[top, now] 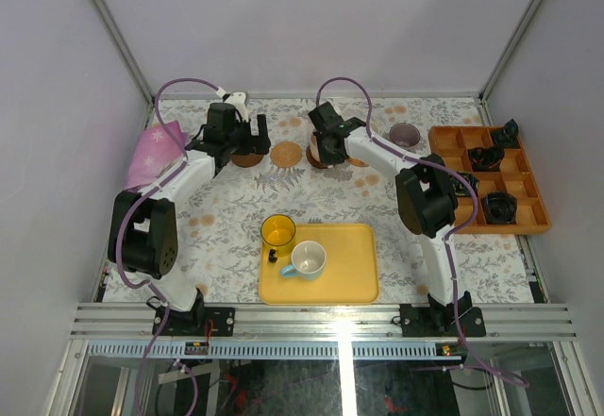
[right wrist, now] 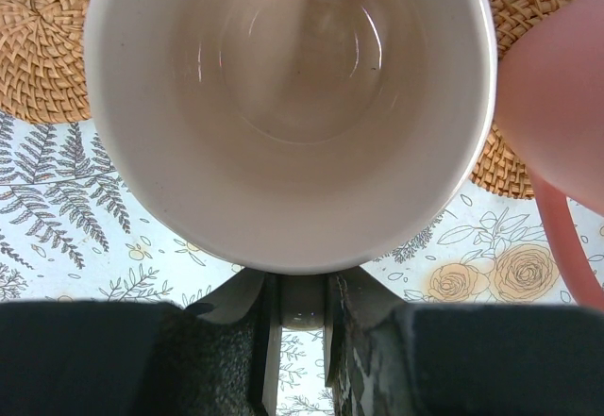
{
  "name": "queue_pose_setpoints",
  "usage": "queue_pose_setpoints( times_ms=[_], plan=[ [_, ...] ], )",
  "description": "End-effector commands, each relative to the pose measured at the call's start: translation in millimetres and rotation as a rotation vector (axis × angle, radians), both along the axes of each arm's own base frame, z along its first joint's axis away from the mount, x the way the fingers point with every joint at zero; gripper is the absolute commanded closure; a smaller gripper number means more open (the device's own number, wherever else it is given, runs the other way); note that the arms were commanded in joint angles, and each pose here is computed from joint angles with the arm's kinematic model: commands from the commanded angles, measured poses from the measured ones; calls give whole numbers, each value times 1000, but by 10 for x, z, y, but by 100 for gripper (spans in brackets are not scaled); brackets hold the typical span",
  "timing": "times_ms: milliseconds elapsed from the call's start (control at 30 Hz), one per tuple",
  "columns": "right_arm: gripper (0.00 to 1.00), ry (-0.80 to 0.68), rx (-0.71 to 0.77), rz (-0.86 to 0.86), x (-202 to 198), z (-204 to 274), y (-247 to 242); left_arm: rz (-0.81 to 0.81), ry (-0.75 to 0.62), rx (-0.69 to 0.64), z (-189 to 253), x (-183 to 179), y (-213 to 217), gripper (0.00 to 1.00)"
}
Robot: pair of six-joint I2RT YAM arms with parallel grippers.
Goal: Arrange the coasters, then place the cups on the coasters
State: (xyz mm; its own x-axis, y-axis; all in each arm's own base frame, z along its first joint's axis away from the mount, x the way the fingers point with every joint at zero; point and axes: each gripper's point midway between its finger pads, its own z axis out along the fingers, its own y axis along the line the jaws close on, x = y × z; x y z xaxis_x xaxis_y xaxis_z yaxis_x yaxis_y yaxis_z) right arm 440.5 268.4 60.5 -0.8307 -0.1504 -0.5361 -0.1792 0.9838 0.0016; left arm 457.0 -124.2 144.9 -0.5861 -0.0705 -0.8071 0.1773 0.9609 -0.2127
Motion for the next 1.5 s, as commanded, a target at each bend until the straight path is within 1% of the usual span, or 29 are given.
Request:
queue_pose_setpoints(
  times_ms=[0,33,67,100,233,300,533,700,1467],
  plan=[
    [85,-80,57,-15,136,287,75,-19,-15,5,-1,41,-31,0],
    [75,-78,58,-14,128,284,75,-19,-14,5,-7,41,-28,0],
    [68,-77,61,-11,124,282,80,-18,-13,5,-10,42,-26,0],
    [64,-75,64,-9,116,279,82,-19,-11,5,-18,39,-26,0],
    [48,-74,72,-3,111,283,97,-19,-11,6,-21,48,-27,0],
    [45,-74,73,0,106,289,100,-18,-11,8,-24,52,-26,0],
    [44,-53,79,25,3,279,91,-12,-7,12,-37,52,-13,0],
    [45,-53,87,49,-61,335,100,-12,-5,11,-45,60,-12,0],
    [47,-72,109,132,-121,401,276,-10,2,2,-52,30,-19,0]
  ],
)
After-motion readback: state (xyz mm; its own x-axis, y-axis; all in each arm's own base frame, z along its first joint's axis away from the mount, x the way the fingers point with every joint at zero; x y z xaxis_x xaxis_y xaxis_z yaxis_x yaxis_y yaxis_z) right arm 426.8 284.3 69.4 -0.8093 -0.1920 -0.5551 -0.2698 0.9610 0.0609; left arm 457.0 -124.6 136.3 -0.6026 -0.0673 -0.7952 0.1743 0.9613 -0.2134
